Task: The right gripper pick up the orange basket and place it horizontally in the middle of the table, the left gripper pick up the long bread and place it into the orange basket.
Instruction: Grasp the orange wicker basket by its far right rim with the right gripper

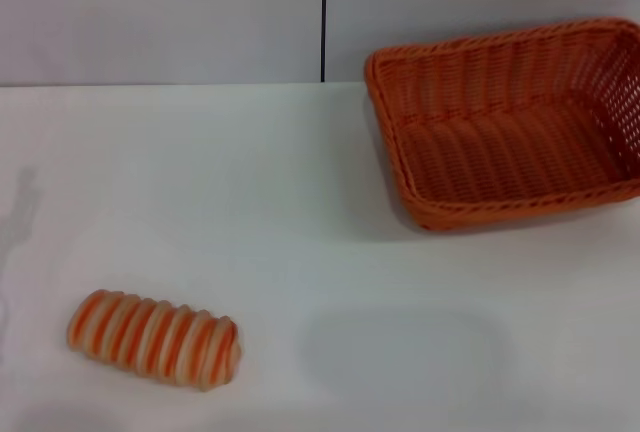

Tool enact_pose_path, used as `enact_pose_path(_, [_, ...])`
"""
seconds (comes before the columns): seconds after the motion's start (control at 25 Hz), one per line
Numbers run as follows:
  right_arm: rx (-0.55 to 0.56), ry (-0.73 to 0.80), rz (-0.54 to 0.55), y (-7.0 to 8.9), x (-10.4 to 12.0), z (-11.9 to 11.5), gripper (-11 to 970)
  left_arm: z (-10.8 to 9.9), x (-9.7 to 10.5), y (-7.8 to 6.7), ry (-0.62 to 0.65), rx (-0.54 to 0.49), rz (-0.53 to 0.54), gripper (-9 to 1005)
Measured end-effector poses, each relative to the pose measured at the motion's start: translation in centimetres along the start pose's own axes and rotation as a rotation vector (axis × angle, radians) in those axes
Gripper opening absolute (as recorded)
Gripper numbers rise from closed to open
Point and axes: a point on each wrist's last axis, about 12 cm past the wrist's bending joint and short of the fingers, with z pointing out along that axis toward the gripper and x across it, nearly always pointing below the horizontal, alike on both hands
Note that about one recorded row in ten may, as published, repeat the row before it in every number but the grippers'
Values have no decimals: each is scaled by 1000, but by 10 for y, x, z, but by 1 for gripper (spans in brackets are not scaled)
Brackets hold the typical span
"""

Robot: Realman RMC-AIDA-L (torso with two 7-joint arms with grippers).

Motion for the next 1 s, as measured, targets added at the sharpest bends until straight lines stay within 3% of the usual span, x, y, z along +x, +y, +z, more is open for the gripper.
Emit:
enact_pose_path(0.24, [10,6,-1,-1,0,-1,-2,0,1,-1,0,-3,-7,810])
enact_pose_path(0.64, [99,118,69,-14,10,3,47,-2,2,1,14,-20,-9,810])
enact_pose_path(0.8, [104,205,92,-18,12,11,230,-1,3,1,14,-19,-10,810])
enact_pose_path(1.0, [77,371,90,-22,9,24,336,-1,3,1,16,-17,-11,810])
